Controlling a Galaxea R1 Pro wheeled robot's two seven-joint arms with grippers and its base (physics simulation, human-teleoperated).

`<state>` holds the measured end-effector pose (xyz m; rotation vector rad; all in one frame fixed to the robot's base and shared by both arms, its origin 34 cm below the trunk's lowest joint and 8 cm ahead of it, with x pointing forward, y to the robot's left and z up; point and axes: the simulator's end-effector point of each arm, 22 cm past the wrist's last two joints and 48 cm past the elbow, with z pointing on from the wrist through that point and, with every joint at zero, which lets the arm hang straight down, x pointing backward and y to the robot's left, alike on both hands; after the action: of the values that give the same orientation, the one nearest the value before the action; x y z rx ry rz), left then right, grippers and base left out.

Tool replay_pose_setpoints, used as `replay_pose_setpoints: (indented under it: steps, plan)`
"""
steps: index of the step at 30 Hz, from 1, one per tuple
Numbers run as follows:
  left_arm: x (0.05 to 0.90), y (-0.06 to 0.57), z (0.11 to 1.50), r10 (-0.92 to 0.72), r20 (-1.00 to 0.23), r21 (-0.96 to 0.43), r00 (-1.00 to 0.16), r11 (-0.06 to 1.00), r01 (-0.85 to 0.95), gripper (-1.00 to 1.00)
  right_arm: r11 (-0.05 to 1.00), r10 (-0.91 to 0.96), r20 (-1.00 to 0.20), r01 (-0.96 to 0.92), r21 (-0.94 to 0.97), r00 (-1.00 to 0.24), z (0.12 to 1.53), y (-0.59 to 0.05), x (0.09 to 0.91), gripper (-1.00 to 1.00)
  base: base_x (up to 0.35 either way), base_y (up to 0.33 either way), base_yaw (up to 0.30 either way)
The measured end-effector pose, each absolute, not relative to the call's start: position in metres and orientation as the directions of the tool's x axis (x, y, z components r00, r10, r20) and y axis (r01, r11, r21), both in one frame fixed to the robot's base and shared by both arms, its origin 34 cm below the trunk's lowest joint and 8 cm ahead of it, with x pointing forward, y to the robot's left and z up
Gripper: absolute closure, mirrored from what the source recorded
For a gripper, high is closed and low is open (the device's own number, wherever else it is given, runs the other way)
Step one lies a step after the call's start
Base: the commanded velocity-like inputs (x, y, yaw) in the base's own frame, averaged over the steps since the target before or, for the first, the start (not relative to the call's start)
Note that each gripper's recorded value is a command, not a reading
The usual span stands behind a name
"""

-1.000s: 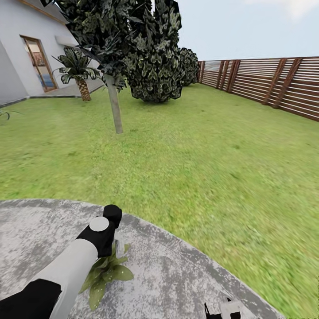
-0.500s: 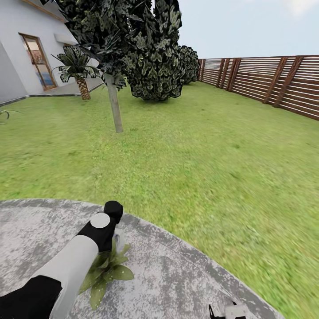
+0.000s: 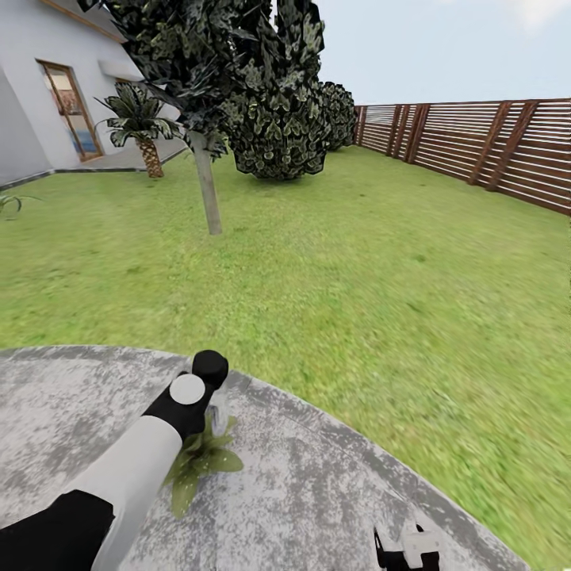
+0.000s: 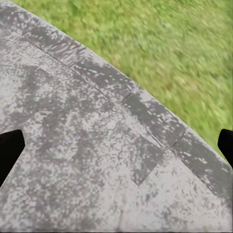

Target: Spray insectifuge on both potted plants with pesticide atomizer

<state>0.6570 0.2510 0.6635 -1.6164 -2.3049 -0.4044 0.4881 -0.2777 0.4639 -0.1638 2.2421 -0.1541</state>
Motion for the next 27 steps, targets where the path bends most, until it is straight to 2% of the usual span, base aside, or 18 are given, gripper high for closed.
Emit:
replay_pose_setpoints:
  steps: [4,13,27]
  plan:
    - [0.6577,0.2549,0.6649,0.845,0.409,0.078,-0.345,0.345,0.936,1.0,0.984,-0.172,-0.764,-0.066,-0.167,-0.622,0.4639,-0.2774,0.4878,-1.0,-0.199,0.0,0.0]
    - [0.6555,0.256,0.6629,0.841,0.407,0.073,-0.356,0.358,0.931,1.0,0.983,-0.173,-0.764,-0.066,-0.169,-0.622,0.4641,-0.2783,0.4881,-1.0,-0.047,0.0,0.0]
    - [0.6546,0.255,0.6617,0.843,0.405,0.07,-0.355,0.358,0.931,1.0,0.985,-0.167,-0.765,-0.07,-0.158,-0.623,0.4633,-0.2713,0.4876,-1.0,-0.332,-0.093,0.0]
